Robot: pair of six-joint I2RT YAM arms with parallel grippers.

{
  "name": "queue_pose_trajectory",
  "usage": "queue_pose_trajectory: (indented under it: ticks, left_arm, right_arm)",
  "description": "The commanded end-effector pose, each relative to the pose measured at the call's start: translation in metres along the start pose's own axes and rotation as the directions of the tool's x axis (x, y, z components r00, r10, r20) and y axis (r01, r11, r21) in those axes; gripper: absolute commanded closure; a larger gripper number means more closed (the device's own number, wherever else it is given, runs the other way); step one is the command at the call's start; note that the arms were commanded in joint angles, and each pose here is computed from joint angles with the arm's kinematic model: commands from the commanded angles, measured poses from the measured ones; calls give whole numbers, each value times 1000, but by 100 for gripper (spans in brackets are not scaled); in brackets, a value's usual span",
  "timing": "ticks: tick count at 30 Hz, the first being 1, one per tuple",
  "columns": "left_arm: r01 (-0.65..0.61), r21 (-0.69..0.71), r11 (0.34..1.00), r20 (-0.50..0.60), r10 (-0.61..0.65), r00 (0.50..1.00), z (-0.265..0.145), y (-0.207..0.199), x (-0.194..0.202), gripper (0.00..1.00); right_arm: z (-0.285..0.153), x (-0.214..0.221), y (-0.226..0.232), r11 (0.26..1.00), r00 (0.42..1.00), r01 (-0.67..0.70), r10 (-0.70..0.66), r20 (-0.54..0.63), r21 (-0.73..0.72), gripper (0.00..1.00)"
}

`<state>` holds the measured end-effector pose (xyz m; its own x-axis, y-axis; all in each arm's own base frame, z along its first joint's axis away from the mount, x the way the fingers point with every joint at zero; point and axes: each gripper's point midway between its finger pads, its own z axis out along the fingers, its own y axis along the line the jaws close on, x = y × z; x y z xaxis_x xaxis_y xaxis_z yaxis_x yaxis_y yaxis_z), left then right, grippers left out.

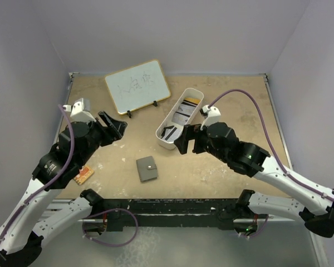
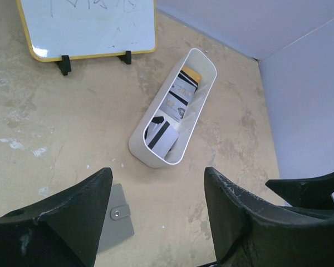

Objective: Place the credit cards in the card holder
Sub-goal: Reset both arms

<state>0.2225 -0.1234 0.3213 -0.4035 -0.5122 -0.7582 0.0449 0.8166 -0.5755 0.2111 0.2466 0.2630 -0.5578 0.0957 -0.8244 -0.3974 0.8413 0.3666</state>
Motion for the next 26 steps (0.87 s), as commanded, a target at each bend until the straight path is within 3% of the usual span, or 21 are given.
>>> queue_pose_trajectory:
  ticks: [1,9,26]
  left_arm:
    - [-42,28,999,-22,42,999,1,0,8,35]
    - [4,86,996,3,-4,1000,1,1,18,34]
    - [10,51,999,55,-13,998,2,4,5,32]
  right_arm:
    - [-7,3,-8,995,994,-99,99,45,13,0]
    - [-16,11,-28,986,983,-159,154,105,46,0]
    - [-17,8,-30,986,981,-157,150,121,53,0]
